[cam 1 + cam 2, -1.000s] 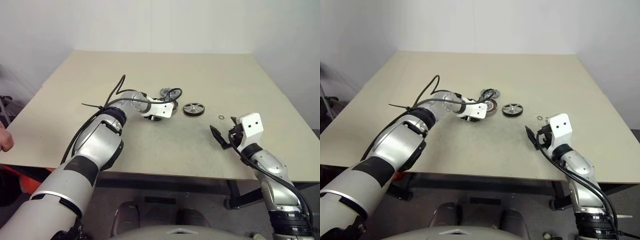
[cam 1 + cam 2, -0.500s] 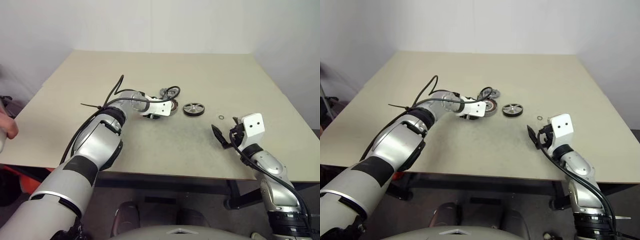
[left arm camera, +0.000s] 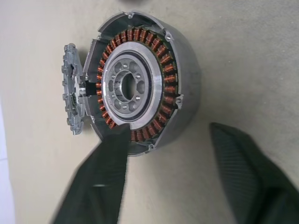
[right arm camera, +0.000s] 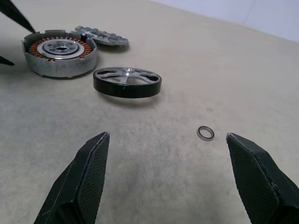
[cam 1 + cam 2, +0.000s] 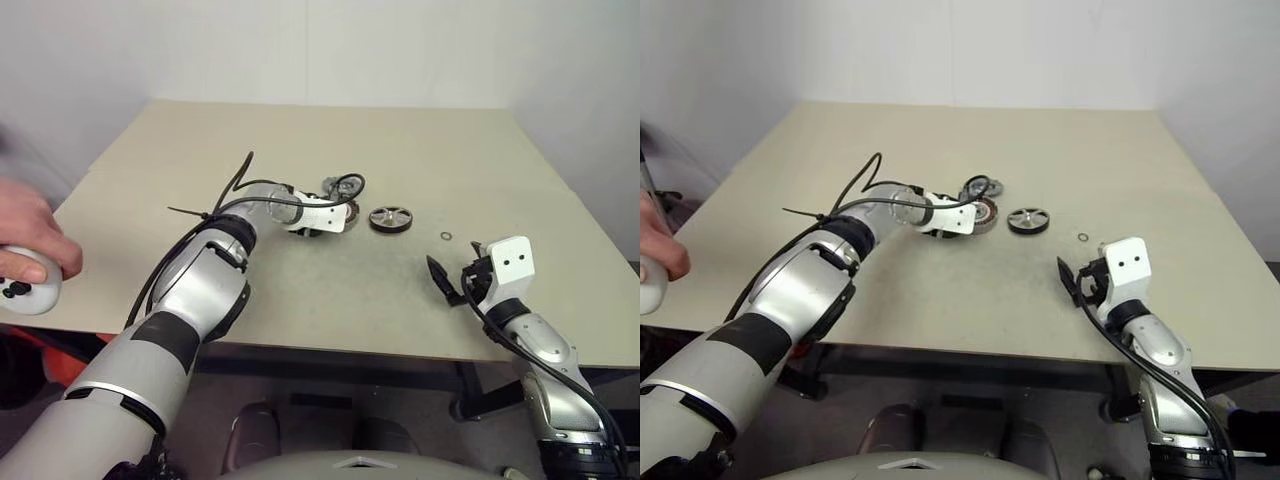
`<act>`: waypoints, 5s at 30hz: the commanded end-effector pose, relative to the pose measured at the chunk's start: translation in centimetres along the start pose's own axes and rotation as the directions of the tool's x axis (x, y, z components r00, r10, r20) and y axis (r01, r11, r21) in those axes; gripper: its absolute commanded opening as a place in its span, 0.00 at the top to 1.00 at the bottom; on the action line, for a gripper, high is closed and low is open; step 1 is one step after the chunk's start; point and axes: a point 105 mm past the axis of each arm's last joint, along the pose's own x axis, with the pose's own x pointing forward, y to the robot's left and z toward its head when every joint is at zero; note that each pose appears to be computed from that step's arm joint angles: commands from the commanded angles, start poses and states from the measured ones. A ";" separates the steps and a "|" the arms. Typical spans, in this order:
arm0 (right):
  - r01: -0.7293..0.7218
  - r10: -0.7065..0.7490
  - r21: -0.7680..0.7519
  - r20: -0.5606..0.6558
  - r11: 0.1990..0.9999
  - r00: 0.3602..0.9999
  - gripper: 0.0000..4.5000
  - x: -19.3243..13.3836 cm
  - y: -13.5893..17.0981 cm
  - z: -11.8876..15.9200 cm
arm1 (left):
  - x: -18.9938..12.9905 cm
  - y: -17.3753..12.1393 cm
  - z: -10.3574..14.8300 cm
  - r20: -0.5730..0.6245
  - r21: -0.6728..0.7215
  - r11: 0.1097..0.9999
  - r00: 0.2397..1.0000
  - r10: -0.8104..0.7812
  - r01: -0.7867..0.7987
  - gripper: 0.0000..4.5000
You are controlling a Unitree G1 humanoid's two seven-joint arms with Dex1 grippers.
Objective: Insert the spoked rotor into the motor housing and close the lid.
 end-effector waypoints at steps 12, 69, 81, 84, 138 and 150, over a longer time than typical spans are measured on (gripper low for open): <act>0.042 -0.041 -0.027 0.057 0.999 0.998 0.00 -0.3 -0.9 1.9 | -0.2 0.6 0.7 0.011 0.024 1.000 1.000 -0.010 0.010 0.94; 0.013 -0.010 -0.042 0.065 0.999 0.998 0.00 1.9 -1.4 1.7 | -5.1 -5.6 4.0 0.288 0.489 0.780 0.772 -0.566 0.390 0.99; -0.017 0.020 -0.046 0.075 0.999 0.997 0.00 2.9 -1.0 2.0 | -6.1 -5.3 1.6 0.203 0.499 0.766 0.804 -0.558 0.405 0.99; -0.019 0.022 -0.046 0.075 0.999 0.997 0.00 2.9 -1.0 1.9 | -6.0 -5.1 1.8 0.215 0.496 0.774 0.808 -0.548 0.393 0.99; 0.198 -0.175 0.077 -0.236 0.977 0.956 0.00 11.7 -3.9 -3.0 | -8.3 -5.4 1.8 0.440 -0.806 0.579 0.780 0.445 0.125 0.79; 0.188 -0.143 0.130 -0.296 0.974 0.945 0.51 11.9 -3.4 -4.8 | -8.7 -5.3 0.6 0.387 -0.822 0.565 0.795 0.467 0.069 0.78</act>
